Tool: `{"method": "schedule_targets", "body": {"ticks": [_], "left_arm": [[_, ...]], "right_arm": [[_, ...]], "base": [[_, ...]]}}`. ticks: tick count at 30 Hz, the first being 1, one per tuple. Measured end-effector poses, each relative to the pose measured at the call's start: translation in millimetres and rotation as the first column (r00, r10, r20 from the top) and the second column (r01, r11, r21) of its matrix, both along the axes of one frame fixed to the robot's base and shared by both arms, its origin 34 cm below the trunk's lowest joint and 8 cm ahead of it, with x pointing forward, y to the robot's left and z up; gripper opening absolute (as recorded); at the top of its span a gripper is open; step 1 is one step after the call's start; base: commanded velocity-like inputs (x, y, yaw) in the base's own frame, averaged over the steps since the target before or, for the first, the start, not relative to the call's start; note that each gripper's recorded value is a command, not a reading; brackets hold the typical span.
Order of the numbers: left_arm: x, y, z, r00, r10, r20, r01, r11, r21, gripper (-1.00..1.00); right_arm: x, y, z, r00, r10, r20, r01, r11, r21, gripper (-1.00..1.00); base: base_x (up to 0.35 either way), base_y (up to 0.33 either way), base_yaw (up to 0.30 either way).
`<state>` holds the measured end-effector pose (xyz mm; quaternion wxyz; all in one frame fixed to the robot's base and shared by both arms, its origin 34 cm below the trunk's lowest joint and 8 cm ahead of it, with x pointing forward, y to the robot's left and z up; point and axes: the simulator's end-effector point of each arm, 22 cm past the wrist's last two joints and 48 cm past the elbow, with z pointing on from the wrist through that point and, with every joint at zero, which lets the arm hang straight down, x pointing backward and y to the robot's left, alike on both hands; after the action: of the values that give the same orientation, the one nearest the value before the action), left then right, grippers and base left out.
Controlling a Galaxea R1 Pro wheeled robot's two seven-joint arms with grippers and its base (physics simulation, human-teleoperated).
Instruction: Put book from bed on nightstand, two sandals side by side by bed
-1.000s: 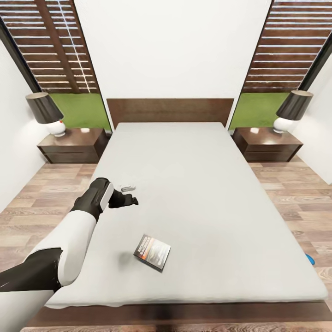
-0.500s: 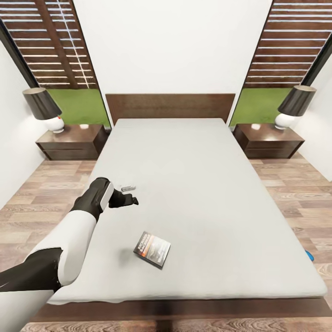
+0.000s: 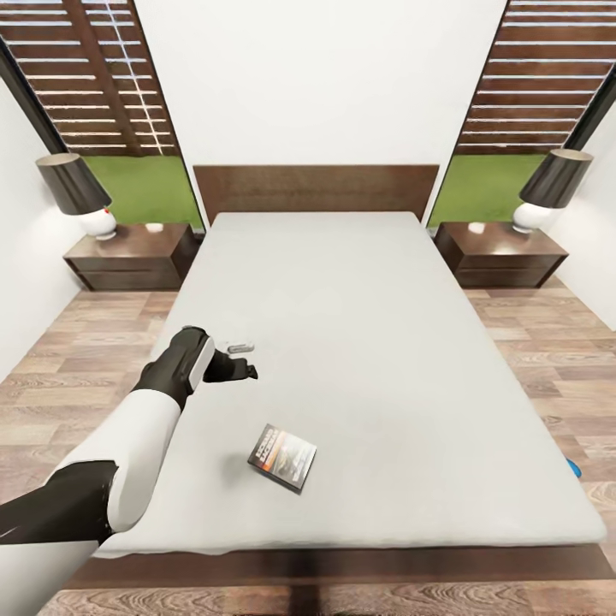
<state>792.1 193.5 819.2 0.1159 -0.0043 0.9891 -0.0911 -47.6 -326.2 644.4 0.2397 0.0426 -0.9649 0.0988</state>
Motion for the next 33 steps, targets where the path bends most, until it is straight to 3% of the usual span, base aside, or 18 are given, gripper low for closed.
{"method": "schedule_targets", "body": {"ticks": [33], "left_arm": [[-8.4,-5.4,-34.2,0.999,-0.011,-0.049,0.011,1.000,0.001,1.00]], "right_arm": [[-18.0,-0.1,9.4,0.999,0.000,-0.054,0.000,1.000,0.000,1.00]], "base": [[0.000,0.000,0.000]]}}
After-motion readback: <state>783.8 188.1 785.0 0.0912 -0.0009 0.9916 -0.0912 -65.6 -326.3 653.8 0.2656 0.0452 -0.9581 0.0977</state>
